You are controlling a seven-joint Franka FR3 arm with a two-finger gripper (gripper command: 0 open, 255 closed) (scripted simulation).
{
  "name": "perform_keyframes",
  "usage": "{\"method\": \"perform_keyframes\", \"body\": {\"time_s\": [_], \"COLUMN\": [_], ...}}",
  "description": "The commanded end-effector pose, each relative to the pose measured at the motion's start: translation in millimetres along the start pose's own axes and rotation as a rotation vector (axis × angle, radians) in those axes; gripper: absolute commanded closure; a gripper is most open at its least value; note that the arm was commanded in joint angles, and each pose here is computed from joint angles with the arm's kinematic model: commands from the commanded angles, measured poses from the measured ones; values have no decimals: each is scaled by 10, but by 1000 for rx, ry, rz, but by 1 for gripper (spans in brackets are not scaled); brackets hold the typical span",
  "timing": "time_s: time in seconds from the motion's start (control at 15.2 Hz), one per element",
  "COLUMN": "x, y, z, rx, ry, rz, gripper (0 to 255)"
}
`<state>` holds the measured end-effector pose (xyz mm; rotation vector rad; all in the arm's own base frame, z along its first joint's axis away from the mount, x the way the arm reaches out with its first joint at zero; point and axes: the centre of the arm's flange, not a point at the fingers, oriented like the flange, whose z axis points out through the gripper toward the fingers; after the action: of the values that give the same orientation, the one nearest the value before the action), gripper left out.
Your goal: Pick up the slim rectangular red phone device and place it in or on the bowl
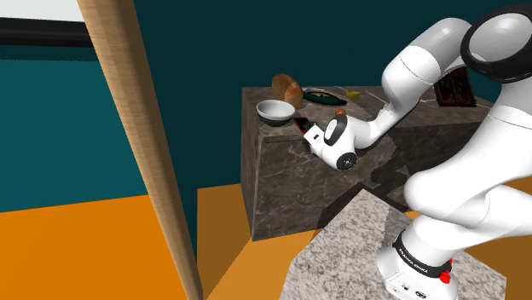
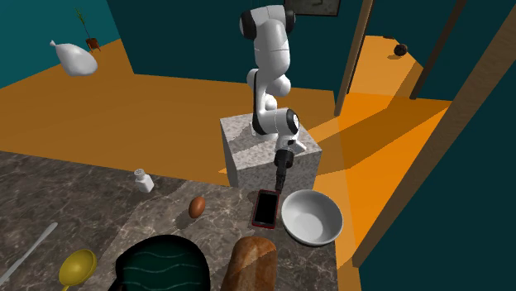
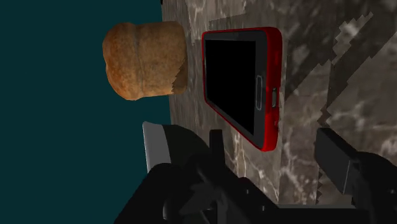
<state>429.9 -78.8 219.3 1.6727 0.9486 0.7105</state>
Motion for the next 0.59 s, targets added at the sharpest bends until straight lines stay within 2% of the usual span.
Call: {"method": "perform_keyframes", "body": {"time_s": [0.0,0.53], "x": [0,0], "y": [0,0], "z": [0,1], "rx": [0,0], "ry": [0,0], "rz": [0,0], "gripper": [255,255]}}
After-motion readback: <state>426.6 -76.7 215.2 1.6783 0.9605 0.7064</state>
